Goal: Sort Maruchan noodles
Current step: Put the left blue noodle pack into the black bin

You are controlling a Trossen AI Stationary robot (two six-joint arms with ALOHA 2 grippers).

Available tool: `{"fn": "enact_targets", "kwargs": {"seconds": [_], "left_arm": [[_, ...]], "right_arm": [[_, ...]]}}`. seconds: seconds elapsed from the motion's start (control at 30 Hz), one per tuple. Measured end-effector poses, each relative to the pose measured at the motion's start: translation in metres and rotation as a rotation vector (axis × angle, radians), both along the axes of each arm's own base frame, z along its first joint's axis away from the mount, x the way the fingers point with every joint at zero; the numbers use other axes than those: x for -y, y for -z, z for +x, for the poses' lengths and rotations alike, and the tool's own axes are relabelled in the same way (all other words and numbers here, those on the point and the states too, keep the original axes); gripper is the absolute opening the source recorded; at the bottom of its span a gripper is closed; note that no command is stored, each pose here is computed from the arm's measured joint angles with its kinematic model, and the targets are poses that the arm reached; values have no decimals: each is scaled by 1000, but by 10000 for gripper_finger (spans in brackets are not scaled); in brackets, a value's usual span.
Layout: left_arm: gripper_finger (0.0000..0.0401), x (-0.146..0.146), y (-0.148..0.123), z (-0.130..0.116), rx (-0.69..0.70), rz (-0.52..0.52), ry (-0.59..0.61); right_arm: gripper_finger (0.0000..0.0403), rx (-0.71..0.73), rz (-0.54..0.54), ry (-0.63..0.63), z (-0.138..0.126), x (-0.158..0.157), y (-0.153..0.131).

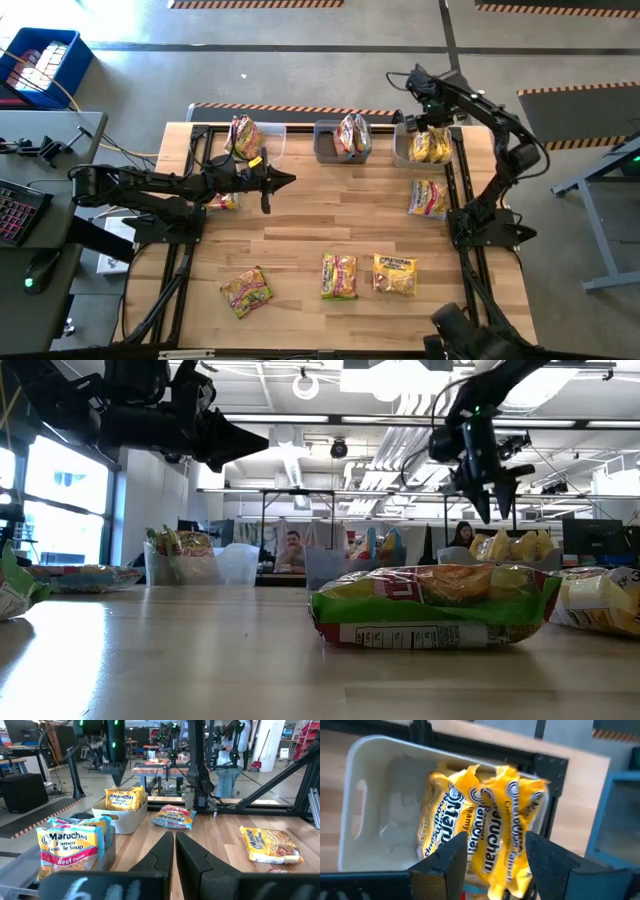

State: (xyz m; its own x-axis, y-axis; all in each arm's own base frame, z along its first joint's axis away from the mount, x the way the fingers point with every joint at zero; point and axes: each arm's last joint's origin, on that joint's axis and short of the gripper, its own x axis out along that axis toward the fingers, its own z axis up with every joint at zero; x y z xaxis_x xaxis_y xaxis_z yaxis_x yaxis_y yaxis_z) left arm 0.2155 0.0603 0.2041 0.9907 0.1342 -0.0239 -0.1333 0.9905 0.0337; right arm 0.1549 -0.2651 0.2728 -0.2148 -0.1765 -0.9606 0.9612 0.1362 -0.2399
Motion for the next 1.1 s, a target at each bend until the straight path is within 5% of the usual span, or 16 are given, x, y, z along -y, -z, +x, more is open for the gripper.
{"fn": "enact_targets", "kwargs": {"seconds": [0.23, 0.4, 0.67, 0.87, 1.1], "left_arm": [[10, 0, 0, 0, -4, 8, 0], [10, 0, 1, 0, -11, 5, 0], [10, -2, 3, 3, -87, 1, -20], [25, 5, 3, 9, -189, 2, -100], [71, 11, 8, 8, -637, -59, -235]], "right_arm": [[147, 143, -236, -215, -1, -28, -15], [86, 502, -525, -396, 7, -61, 17], [4, 860, -937, -665, 22, -129, 64], [42, 1024, -1015, -733, 27, -163, 82], [129, 981, -1026, -846, 36, -173, 79]]}}
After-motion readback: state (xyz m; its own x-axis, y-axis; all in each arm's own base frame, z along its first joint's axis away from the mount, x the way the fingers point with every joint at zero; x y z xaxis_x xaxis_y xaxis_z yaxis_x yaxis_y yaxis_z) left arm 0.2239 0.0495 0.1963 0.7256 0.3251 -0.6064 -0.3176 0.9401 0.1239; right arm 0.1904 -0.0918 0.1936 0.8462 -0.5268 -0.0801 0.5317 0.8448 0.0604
